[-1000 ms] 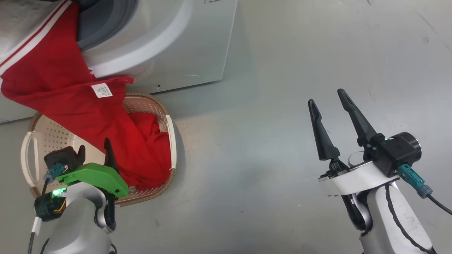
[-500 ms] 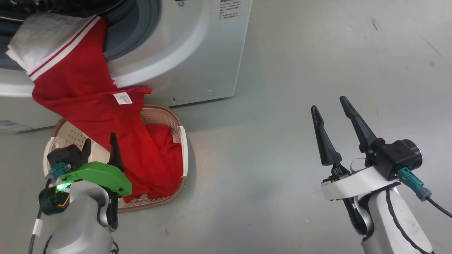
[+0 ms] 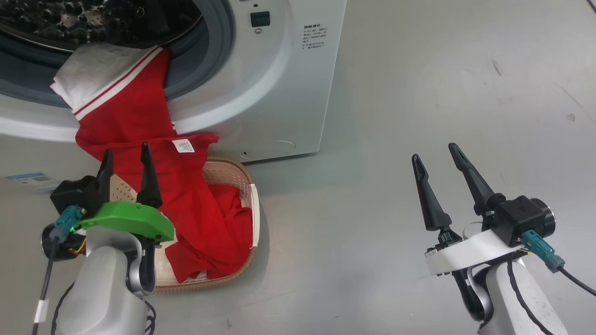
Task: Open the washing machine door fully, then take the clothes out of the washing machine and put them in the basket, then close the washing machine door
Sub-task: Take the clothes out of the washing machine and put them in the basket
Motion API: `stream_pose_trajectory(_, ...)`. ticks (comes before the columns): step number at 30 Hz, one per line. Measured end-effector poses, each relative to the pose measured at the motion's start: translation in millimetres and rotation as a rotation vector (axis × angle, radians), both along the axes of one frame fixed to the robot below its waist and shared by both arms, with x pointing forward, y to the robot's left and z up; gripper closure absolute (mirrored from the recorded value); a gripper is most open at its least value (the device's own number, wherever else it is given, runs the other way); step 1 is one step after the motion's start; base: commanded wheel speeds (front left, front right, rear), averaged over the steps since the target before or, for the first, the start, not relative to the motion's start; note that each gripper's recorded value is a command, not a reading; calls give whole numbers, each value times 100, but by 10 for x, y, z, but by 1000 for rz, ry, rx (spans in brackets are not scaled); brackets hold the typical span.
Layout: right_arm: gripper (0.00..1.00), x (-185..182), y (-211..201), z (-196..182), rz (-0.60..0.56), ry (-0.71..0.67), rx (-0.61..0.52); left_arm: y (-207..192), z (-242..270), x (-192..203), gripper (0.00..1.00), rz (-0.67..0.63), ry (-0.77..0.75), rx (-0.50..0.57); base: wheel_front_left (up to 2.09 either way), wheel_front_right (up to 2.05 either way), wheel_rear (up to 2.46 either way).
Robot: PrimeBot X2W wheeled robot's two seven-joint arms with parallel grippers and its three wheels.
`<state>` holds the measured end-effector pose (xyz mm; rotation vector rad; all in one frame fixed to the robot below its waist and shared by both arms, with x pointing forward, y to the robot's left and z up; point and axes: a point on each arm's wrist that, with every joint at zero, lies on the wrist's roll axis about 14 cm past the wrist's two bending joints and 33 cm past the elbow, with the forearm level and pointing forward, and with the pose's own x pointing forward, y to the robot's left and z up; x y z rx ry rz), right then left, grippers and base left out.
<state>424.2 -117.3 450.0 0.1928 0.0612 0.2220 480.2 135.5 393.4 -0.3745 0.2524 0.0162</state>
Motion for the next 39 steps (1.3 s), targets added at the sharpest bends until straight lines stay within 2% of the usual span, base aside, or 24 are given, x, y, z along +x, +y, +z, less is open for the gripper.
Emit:
stream_pose_trajectory(11,0,-129,26,48,6,-1,1,7,340,-224,0,-13,-99,20,0,0,0)
stream_pose_trajectory(25,0,-279,-34,52,-13,11,-1,-67,367,-622,0,-34,-93,26,0,0,0)
stream_pose_trajectory(39,0,-344,-7,88,-7,5,7,-70,459,-774,0,-27,-114,26,0,0,0)
